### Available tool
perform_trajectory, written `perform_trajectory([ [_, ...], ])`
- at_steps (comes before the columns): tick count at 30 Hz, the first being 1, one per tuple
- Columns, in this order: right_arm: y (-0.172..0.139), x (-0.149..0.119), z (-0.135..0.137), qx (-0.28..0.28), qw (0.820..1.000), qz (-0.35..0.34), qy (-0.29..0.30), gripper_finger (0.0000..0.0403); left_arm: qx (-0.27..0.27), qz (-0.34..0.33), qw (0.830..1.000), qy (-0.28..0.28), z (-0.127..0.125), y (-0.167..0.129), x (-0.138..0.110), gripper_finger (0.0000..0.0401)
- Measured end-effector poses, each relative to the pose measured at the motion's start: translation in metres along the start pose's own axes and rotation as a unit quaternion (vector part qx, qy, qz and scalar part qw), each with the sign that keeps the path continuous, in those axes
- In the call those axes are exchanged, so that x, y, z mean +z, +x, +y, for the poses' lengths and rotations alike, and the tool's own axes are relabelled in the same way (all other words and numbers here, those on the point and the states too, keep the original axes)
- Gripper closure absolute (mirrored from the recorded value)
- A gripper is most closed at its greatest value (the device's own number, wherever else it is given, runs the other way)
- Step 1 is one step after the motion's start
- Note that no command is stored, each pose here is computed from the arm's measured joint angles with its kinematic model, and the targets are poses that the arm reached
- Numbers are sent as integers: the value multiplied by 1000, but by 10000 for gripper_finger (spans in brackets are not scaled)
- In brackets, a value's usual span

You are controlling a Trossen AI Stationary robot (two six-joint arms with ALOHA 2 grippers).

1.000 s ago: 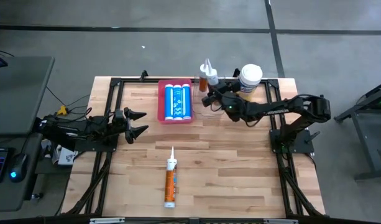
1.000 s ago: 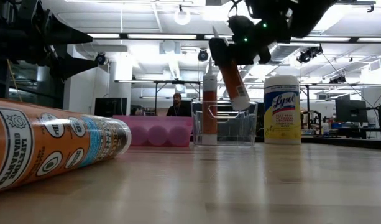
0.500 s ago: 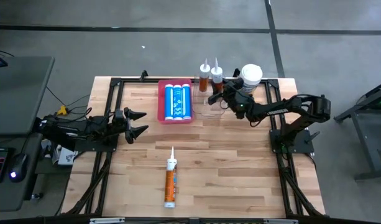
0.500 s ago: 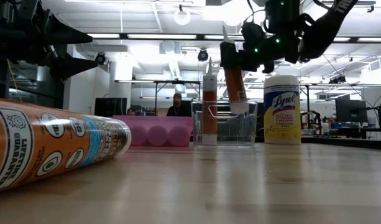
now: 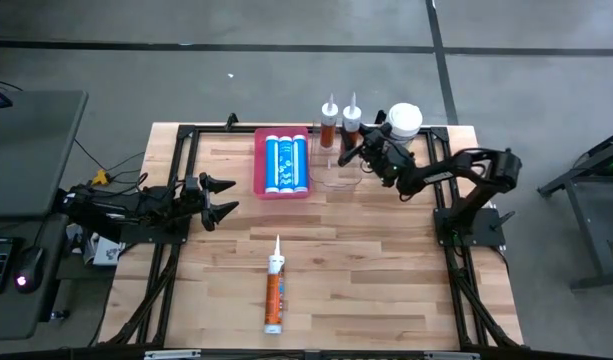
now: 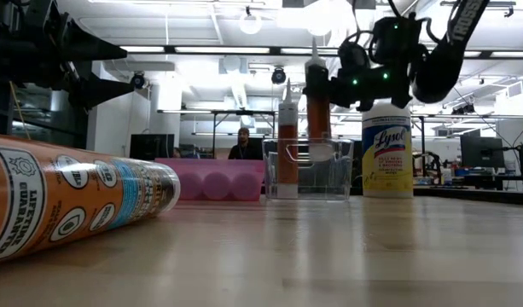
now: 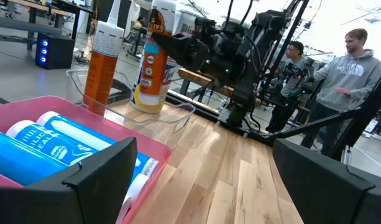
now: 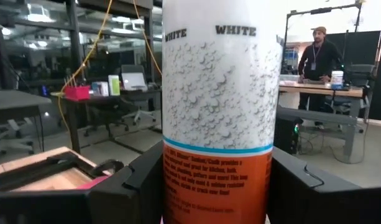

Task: Pick & place silicon tubes, Sealant and Lysol wipes
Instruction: Put the right orange sealant into the transparent bin

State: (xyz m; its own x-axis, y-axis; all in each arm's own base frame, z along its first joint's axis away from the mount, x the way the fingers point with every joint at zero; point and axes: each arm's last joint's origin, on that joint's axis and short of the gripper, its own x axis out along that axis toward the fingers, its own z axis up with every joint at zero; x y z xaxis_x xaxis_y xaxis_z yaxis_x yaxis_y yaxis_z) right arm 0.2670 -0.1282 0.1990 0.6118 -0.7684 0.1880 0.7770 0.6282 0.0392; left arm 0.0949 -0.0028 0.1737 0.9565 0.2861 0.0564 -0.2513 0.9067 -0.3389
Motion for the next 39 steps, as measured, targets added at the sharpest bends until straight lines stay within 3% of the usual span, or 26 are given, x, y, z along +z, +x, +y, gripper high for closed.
perform_trajectory([
  [9, 5, -26, -2, -10, 1000, -27, 10, 205, 0, 0, 1000, 0, 0, 0, 0, 32],
  [23, 9, -52, -10, -50, 999, -1, 13, 205, 0, 0, 1000, 0, 0, 0, 0, 32],
  [34, 20, -74, -6, -46, 999, 18, 2, 205, 0, 0, 1000, 0, 0, 0, 0, 32],
  [39, 21, -78, -7, -73, 997, 27, -13, 205, 0, 0, 1000, 0, 0, 0, 0, 32],
])
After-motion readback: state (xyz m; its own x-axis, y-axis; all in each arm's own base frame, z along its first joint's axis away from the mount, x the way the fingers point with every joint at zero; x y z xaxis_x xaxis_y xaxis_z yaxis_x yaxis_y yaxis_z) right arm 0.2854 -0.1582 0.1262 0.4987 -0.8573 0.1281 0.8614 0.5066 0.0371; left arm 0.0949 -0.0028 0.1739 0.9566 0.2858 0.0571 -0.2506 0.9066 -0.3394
